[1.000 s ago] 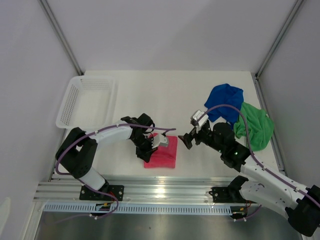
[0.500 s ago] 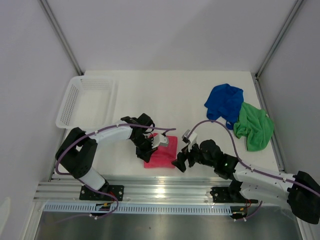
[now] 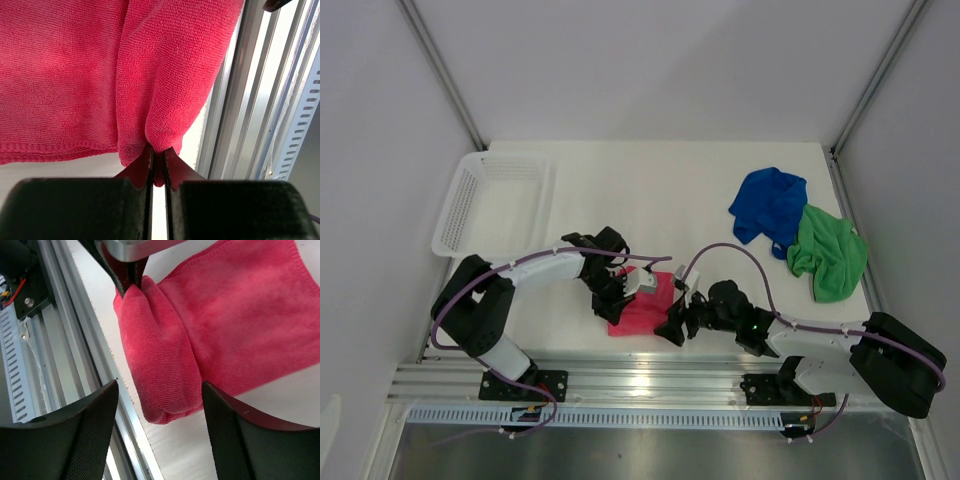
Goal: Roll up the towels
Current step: Roll the towel
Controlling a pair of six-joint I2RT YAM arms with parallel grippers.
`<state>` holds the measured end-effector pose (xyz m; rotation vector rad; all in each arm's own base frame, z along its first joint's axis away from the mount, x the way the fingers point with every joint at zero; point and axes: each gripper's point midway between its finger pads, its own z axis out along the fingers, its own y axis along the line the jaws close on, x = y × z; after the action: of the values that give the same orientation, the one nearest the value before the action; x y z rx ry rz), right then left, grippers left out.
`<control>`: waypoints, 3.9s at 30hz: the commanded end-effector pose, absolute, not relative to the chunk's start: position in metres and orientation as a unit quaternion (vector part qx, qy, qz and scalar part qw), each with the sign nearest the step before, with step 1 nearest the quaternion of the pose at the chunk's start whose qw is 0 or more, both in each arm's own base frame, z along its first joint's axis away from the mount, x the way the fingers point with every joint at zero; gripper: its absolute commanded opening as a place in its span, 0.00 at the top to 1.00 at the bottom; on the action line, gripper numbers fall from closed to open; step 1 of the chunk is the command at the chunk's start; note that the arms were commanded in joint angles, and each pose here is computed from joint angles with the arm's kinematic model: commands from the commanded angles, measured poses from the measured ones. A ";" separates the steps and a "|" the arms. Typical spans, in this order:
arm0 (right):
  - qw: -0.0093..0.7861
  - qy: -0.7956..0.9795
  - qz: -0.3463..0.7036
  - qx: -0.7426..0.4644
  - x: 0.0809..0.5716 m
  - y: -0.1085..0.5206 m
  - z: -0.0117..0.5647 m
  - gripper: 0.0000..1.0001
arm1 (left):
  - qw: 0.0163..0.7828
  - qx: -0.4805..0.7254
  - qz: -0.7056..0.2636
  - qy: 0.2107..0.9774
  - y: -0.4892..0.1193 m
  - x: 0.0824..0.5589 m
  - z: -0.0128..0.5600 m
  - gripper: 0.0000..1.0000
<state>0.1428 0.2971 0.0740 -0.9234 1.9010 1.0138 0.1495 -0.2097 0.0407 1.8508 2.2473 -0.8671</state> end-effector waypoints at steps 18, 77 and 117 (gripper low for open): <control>0.359 0.757 0.436 -0.329 0.147 0.306 0.068 1.00 | 0.096 0.612 -0.328 0.713 -0.215 0.137 0.064 0.54; 0.229 0.825 0.455 -0.245 0.157 0.299 0.040 0.98 | 0.079 0.548 -0.322 0.768 -0.219 0.146 0.042 0.90; 0.393 0.696 0.481 -0.360 0.121 0.332 0.126 1.00 | 0.090 0.519 -0.266 0.807 -0.211 0.172 0.021 0.99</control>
<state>0.1308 0.3036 0.1005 -0.8416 1.9489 1.0770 0.1397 -0.2112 0.0261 1.5525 2.4918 -0.9375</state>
